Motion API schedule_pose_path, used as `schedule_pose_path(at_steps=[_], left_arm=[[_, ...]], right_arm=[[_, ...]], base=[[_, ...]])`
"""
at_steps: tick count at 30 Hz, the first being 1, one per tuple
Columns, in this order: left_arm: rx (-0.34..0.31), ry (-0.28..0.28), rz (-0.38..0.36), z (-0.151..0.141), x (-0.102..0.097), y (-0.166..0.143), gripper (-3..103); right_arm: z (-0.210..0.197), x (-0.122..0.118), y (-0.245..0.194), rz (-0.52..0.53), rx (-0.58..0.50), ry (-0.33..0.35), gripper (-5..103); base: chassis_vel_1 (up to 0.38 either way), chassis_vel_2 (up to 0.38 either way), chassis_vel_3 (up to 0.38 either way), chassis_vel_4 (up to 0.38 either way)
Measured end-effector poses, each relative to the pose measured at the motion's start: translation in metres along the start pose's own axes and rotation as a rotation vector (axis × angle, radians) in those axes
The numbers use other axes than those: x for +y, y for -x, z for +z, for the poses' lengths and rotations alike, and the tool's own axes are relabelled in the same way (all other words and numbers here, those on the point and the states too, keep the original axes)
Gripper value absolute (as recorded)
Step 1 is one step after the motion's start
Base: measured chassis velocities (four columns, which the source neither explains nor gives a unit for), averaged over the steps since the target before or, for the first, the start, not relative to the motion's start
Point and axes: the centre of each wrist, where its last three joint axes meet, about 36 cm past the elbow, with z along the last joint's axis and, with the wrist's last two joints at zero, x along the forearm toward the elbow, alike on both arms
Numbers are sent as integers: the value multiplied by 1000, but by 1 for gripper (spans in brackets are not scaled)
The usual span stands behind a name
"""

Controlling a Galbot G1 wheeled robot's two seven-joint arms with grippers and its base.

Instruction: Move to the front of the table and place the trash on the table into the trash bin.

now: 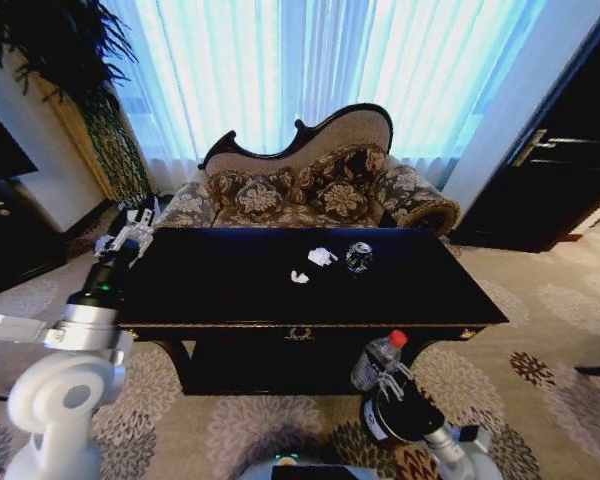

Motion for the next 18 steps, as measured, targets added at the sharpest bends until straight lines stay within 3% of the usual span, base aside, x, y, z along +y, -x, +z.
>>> schedule_pose_path(at_steps=[5, 13, 14, 16, 18], left_arm=[[-4, -18, -30, -7, 1, 0, 100], [-12, -28, 20, -12, -4, 0, 100], [-12, -28, 20, -12, -4, 0, 100], [-9, -22, 11, -10, -2, 0, 100], [-4, -22, -3, -6, 0, -1, 100]], right_arm=[[27, -13, -18, 54, 91, -18, 22], [50, -55, -43, 142, 338, -238, 22], [50, -55, -43, 142, 338, -238, 22], [59, -56, -44, 221, 378, -246, 22], [77, -48, -43, 412, 445, -225, 22]], base=[[0, 0, 0, 0], [0, 0, 0, 0], [0, 0, 0, 0], [0, 0, 0, 0], [0, 0, 0, 0]])
